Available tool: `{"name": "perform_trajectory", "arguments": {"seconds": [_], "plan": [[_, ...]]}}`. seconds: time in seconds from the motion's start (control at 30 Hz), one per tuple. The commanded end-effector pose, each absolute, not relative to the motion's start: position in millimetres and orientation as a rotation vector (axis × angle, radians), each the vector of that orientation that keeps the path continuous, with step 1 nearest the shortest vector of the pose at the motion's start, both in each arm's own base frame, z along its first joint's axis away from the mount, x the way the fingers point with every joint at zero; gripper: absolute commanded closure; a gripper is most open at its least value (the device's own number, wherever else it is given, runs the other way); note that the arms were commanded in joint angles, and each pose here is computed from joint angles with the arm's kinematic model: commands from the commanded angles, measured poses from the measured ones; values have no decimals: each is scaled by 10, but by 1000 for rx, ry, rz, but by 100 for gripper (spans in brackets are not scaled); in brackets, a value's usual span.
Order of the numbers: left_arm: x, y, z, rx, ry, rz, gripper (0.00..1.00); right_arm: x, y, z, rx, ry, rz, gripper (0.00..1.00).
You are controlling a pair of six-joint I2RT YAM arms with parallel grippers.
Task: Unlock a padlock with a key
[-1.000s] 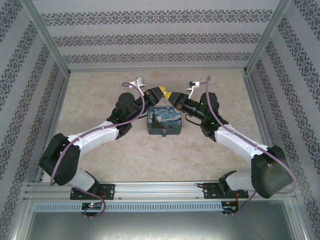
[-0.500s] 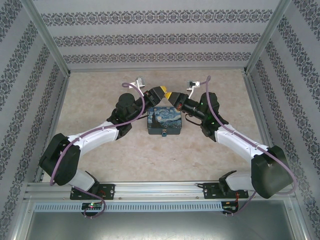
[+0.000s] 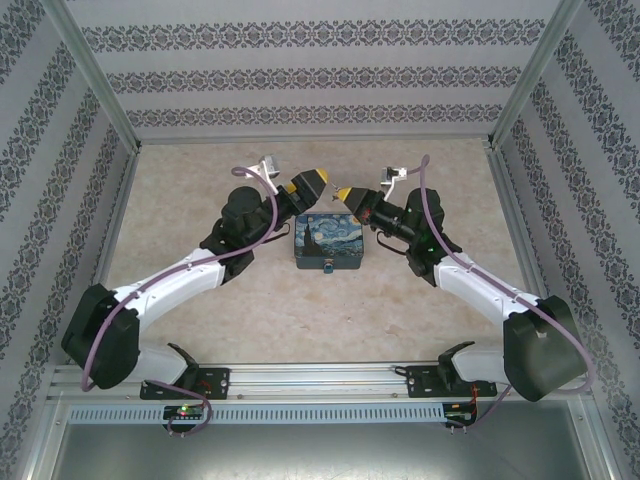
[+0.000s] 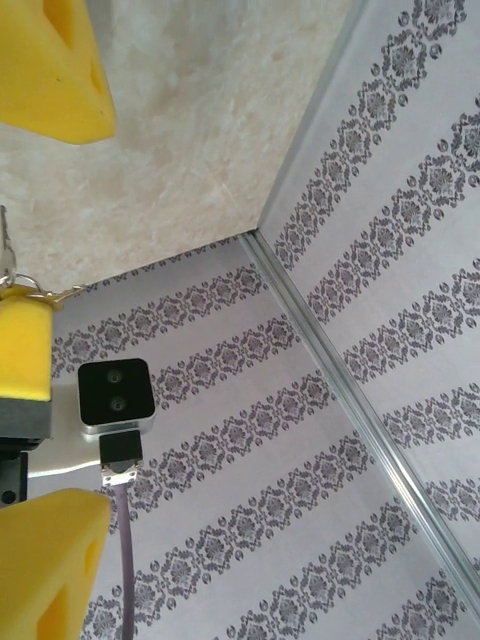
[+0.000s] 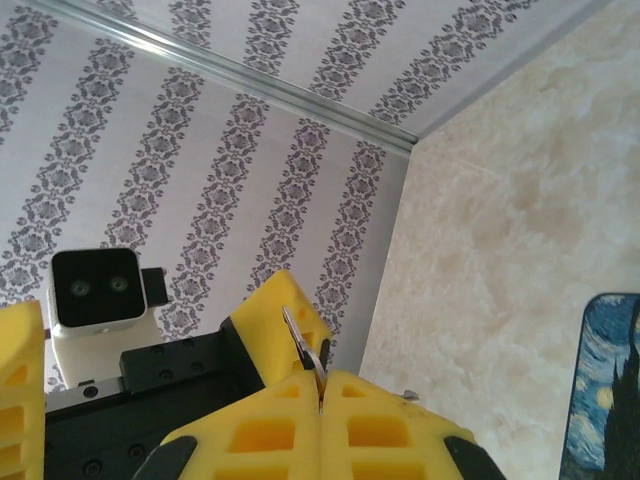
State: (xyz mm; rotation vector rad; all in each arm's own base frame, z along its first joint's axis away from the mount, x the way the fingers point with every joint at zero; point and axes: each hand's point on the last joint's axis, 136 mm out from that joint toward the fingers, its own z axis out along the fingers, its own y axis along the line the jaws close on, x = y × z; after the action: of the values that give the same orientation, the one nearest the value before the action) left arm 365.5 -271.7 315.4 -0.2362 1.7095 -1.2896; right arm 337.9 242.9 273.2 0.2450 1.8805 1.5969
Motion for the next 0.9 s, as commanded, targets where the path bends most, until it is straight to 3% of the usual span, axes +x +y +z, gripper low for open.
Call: {"name": "perform_trajectory", "arguments": {"seconds": [0.0,0.5,0.87], "plan": [[3610,-2664,2965,-222,1783,-1213,9,3343,2401,2745,299,1885,1656,100],[3559,-2757,2624,-191,1922,-1204,8,3244,2330,2346,451,1978,1667,100],[3667,-3057,2484,-213,1923,-1331,36,3143,2471,2328,426,2008,1700,100]]}}
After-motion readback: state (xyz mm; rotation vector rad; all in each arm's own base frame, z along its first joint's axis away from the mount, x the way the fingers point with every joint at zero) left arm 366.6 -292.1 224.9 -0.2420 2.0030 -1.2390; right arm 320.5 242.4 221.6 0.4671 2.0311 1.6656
